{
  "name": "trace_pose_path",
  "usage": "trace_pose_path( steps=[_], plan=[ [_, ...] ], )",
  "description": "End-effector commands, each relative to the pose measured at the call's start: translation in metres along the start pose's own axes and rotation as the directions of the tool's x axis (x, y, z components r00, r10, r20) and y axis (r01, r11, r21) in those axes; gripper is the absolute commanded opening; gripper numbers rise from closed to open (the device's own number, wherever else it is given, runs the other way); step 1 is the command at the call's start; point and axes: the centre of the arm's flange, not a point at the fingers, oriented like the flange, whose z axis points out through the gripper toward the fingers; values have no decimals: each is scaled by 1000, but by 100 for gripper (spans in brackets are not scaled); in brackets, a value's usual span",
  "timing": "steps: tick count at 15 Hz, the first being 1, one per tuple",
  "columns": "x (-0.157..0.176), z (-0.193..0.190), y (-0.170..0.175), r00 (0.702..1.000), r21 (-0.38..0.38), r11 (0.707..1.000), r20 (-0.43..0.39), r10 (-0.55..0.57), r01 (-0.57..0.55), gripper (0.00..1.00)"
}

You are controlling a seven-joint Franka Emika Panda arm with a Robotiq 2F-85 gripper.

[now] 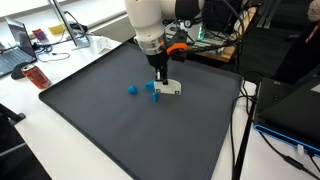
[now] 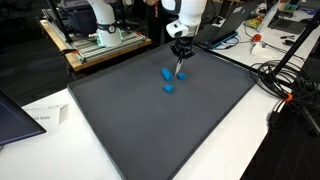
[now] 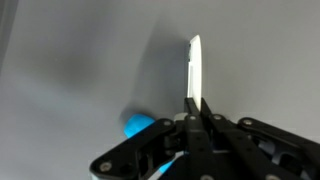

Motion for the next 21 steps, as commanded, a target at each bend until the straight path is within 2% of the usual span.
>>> trace_pose_path(
  steps=[1,6,11,15,21],
  plan=[
    [-19,-13,11,999,13,999,6,35,-35,1],
    [-27,-42,13,996,14,996,1,85,-85,1],
    [-24,-76,0,990,-17,990,-10,139,-139,1],
    [-7,-104,-13,965,-42,965,-34,259,-260,1],
    [35,-138,-24,913,-111,907,-73,400,-406,1]
  ],
)
